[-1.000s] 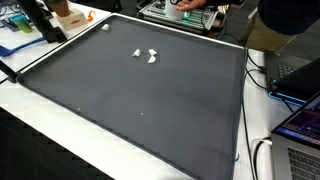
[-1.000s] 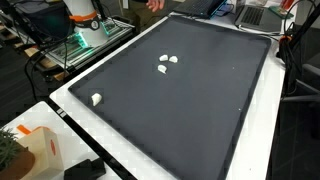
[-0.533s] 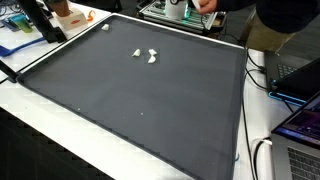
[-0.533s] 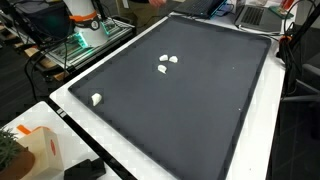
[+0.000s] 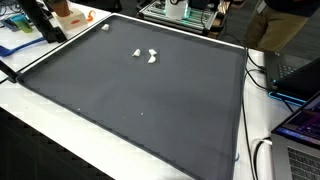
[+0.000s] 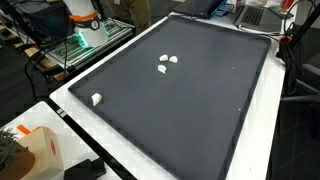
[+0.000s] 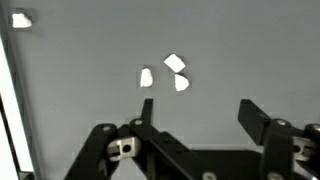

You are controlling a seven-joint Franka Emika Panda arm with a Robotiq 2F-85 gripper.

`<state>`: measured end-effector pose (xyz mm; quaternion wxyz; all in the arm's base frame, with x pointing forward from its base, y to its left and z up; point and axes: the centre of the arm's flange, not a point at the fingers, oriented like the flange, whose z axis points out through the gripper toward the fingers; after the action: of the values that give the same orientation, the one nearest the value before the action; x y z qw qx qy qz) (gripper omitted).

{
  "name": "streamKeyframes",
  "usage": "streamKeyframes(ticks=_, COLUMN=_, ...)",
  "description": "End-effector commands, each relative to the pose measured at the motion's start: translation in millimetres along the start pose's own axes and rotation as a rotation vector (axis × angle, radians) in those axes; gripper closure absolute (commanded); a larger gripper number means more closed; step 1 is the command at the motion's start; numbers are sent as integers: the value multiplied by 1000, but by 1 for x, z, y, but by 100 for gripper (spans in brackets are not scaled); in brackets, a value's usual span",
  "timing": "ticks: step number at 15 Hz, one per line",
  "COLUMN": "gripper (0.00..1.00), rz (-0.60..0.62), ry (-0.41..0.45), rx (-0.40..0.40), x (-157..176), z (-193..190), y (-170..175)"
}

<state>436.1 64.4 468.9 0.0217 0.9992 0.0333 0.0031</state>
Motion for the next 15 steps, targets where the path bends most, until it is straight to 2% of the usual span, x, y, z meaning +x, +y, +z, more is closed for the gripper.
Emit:
streamKeyframes(ticks=1, gripper=0, rz=41, ry=-2, rx=-156, x=12, z=58, y=28)
streamKeyframes(ticks=2, gripper=0, rz=8, ry=3, rx=-81, x=8, z=29, y=18)
streamKeyframes(ticks=4, gripper=0, rz=14, ry=-11, rx=-88, x=11, z=42, y=22)
streamKeyframes(ticks=6, gripper=0, rz=10, ry=2, rx=-88, x=13, z=35, y=20)
streamKeyframes(ticks=7, gripper=0, rz=-31, ry=-13, rx=-89, x=9, z=36, y=14)
streamKeyframes(ticks=9, gripper=0, rz=-88, ry=-99, rx=-116, x=2, z=41, y=0)
streamKeyframes(ticks=10, gripper=0, rz=-84, ry=-144, rx=-157, x=-3, z=44, y=-5)
streamKeyframes(ticks=13, gripper=0, rz=-132, ry=-292, rx=-178, x=-17, z=48, y=-14)
streamKeyframes(ticks=15, gripper=0, rz=-169, ry=-339, rx=-187, x=-17, z=49, y=-16)
